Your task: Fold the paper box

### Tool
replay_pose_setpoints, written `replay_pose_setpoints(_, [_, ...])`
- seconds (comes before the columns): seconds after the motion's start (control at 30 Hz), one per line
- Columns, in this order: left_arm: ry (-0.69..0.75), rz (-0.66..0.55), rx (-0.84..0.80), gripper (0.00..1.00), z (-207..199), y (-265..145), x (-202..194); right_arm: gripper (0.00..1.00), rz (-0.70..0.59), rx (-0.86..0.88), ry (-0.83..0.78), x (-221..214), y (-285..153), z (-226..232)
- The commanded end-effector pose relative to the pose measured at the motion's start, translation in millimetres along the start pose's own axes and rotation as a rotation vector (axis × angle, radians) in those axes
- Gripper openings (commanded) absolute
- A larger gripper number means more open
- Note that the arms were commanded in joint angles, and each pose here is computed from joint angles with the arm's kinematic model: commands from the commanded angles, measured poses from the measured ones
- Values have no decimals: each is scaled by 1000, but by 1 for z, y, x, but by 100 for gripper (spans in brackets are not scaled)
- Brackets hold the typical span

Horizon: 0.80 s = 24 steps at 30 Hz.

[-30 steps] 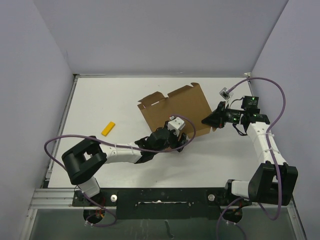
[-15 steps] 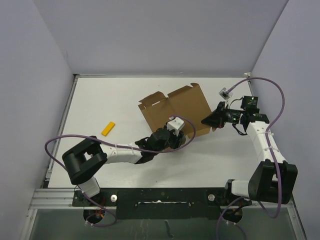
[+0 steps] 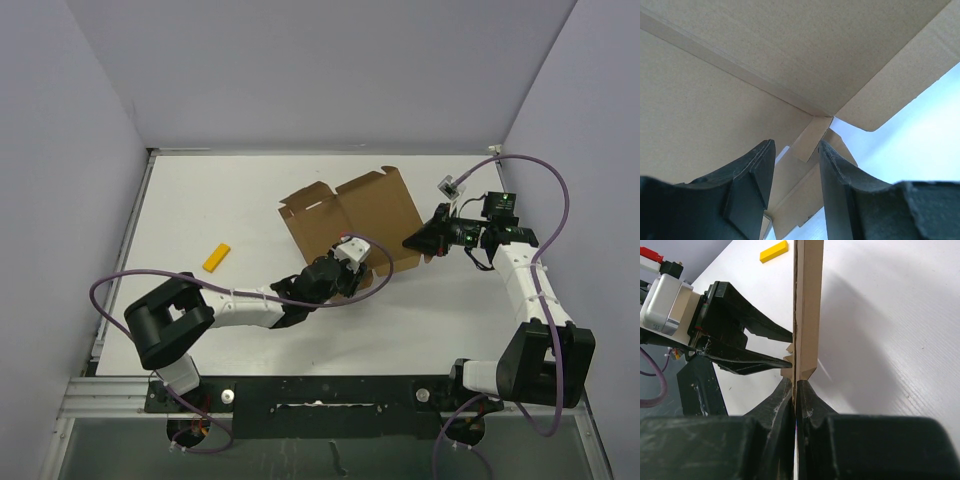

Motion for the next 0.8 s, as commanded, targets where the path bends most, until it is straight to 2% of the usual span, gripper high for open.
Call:
replay_pose_setpoints(0.0, [17, -119, 40, 38, 2, 4, 29, 0, -24, 37, -37, 8, 0, 1])
replay_pose_setpoints(0.5, [37, -152, 89, 41, 3, 16, 32, 0, -17, 41, -36, 7, 1, 1])
replay_pose_setpoints(0.67, [21, -153, 78, 49, 2, 13, 34, 0, -16, 36, -43, 8, 1, 1])
replay_pose_setpoints(0.77, [-35, -143, 49, 55, 0, -2, 43, 0, -10, 24, -50, 8, 0, 1])
Point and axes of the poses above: each gripper's point midway between its finger pads, its own y axis out along the fingers, its own z axis along the line the jaws close on, x = y × z, the point moved 10 cm from there along -y, back along the fingers, and after that the axes turned 1 degree about y, right-handed, at the moved point
